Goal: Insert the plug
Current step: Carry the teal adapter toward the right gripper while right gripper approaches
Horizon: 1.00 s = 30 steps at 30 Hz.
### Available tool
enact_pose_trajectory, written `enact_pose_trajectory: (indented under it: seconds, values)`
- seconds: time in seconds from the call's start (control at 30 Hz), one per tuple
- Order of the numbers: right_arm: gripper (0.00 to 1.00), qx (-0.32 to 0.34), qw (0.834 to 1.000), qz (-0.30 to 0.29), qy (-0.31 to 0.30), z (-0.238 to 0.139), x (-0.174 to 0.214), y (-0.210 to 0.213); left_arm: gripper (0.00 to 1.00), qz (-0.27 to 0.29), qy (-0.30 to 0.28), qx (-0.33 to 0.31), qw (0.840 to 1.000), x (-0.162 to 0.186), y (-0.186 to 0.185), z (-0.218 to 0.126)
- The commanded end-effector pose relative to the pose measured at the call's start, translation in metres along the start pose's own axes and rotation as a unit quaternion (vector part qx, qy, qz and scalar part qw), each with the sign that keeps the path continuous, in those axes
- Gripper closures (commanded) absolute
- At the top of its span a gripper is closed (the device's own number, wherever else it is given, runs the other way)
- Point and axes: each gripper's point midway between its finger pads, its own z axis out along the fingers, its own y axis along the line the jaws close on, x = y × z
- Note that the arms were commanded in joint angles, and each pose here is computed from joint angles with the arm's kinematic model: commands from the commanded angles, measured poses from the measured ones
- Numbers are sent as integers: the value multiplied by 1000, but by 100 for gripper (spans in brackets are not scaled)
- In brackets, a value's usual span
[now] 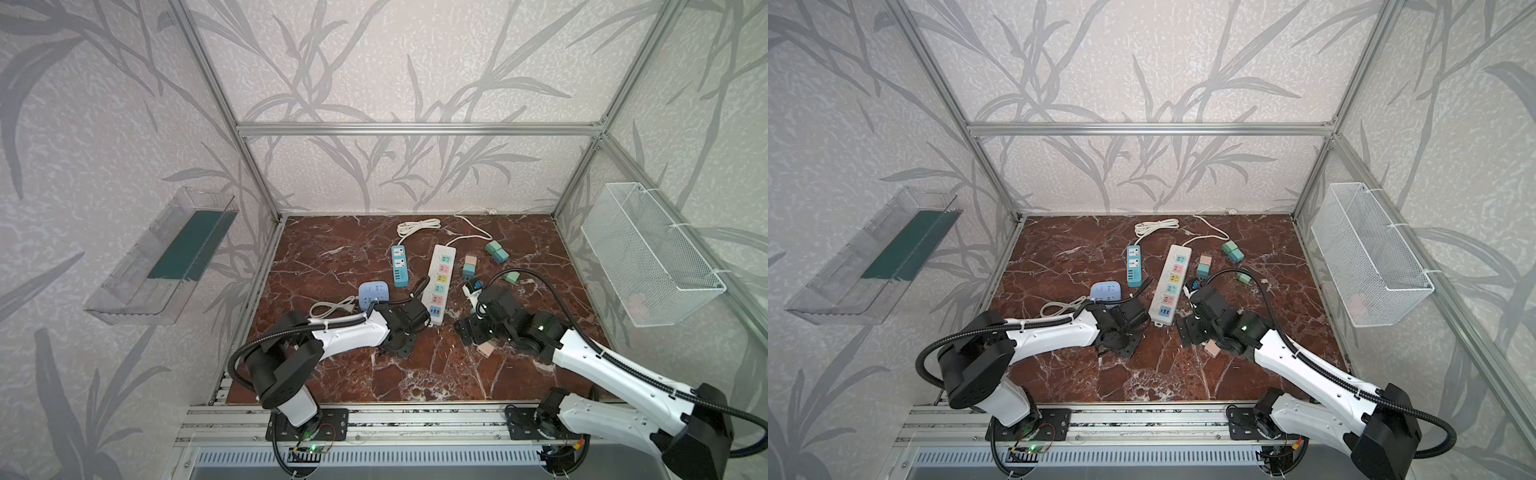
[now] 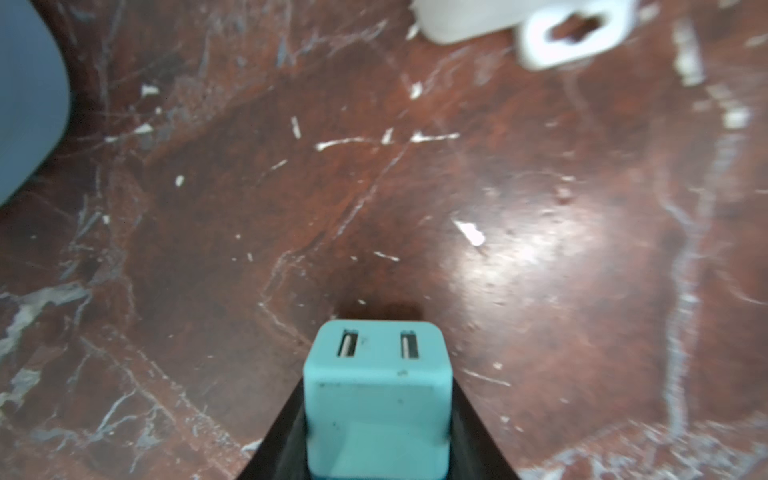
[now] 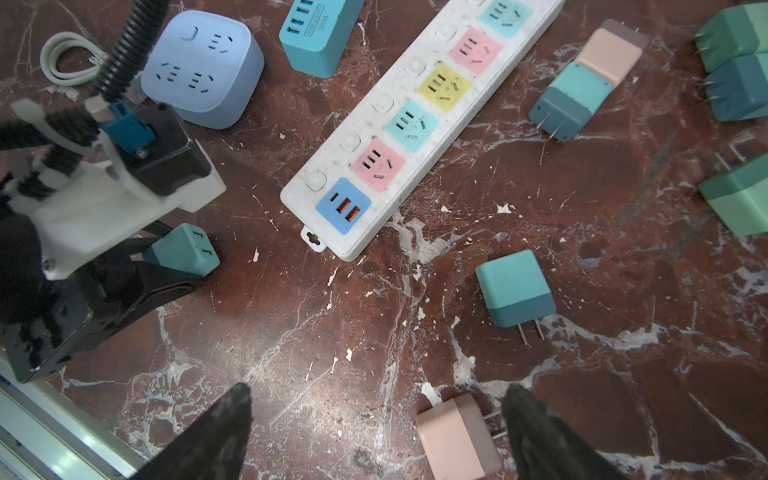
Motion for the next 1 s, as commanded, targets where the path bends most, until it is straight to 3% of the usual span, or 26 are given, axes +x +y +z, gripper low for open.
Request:
enact_pose_trajectory:
  seconds: [0.0,0.13,0.23,0.33,0.63,0.8,0.97]
  values:
    - [8,5,1000,20,-8,-6,0,-5,73,5,-106,58,993,-33,-20,-28]
    - [9,-16,999,30,-18,-13,-7,2,77,11,-233,103,967,-63,-30,-56]
    - [11,-26,999,35,-26,-17,-13,6,79,18,-329,129,935,-84,-36,-78]
    - [11,-28,998,38,-32,-21,-23,8,79,49,-390,143,908,-96,-44,-87]
    - [22,-102,993,51,-23,-24,-46,33,79,139,-479,117,859,-102,-55,-92]
    - [32,-132,990,43,-2,-15,-52,48,79,182,-481,103,851,-97,-61,-89]
    - [34,-162,986,40,19,-2,-55,62,78,203,-481,101,847,-93,-66,-89]
